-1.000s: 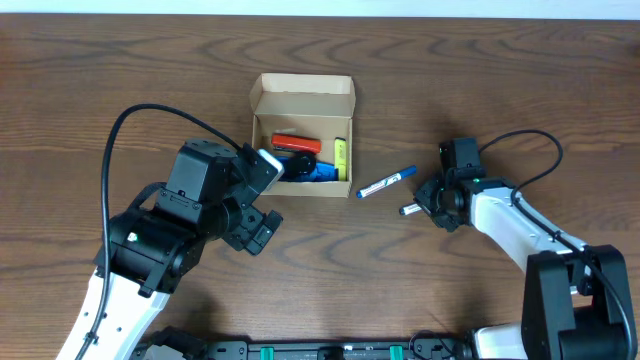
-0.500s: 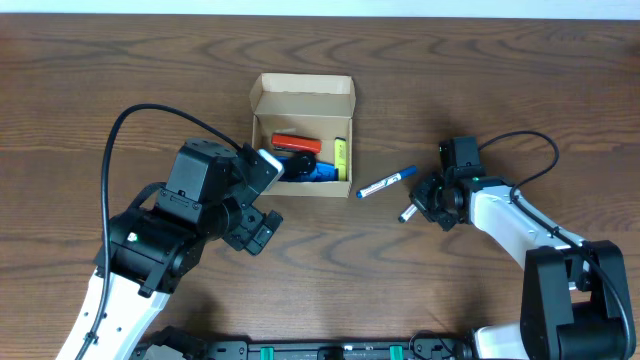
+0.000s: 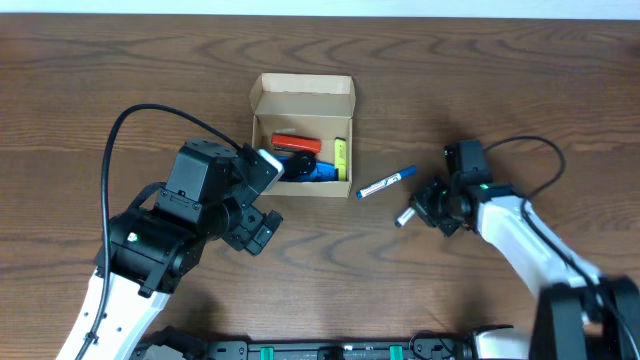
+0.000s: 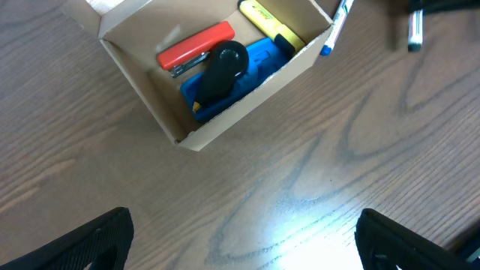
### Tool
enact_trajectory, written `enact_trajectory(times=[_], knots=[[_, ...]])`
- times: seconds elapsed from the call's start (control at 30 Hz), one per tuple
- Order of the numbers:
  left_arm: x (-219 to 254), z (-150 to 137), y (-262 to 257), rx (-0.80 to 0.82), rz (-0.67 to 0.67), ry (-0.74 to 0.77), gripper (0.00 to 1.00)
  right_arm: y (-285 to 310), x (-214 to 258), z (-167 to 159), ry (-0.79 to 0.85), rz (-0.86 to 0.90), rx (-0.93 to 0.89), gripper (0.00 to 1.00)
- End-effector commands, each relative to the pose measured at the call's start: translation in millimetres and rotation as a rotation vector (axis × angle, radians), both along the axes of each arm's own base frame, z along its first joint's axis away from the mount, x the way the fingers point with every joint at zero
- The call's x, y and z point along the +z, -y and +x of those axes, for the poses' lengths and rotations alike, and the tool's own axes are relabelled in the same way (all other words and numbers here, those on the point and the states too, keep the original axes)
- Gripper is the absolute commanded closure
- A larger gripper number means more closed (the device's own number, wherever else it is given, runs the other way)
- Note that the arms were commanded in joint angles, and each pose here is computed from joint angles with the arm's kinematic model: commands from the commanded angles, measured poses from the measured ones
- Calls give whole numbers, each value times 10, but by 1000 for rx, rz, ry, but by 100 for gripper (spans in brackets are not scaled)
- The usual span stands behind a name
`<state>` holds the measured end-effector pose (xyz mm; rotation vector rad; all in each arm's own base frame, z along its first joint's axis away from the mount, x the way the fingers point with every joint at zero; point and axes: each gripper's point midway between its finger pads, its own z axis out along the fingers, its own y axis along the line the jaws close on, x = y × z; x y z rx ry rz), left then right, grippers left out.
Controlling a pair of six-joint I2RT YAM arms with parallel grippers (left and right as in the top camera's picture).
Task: Pack container
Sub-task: 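Lift the white marker upright with the right gripper, then carry the white marker over the box and lower it inside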
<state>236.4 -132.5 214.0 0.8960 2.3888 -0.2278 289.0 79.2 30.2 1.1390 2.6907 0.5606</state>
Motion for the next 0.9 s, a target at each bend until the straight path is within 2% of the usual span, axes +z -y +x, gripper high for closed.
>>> enact_trajectory(times=[0.0, 0.27, 0.53, 0.87], knots=[[83, 10, -1, 5, -13, 17, 5, -112, 471, 173, 218, 4, 115, 99], [83, 10, -1, 5, -13, 17, 5, -445, 1434, 435, 679, -56, 369, 99], [83, 10, -1, 5, -13, 17, 5, -754, 1692, 567, 784, -82, 564, 99], [83, 10, -1, 5, -13, 17, 5, -1191, 1647, 801, 747, -120, 880, 99]])
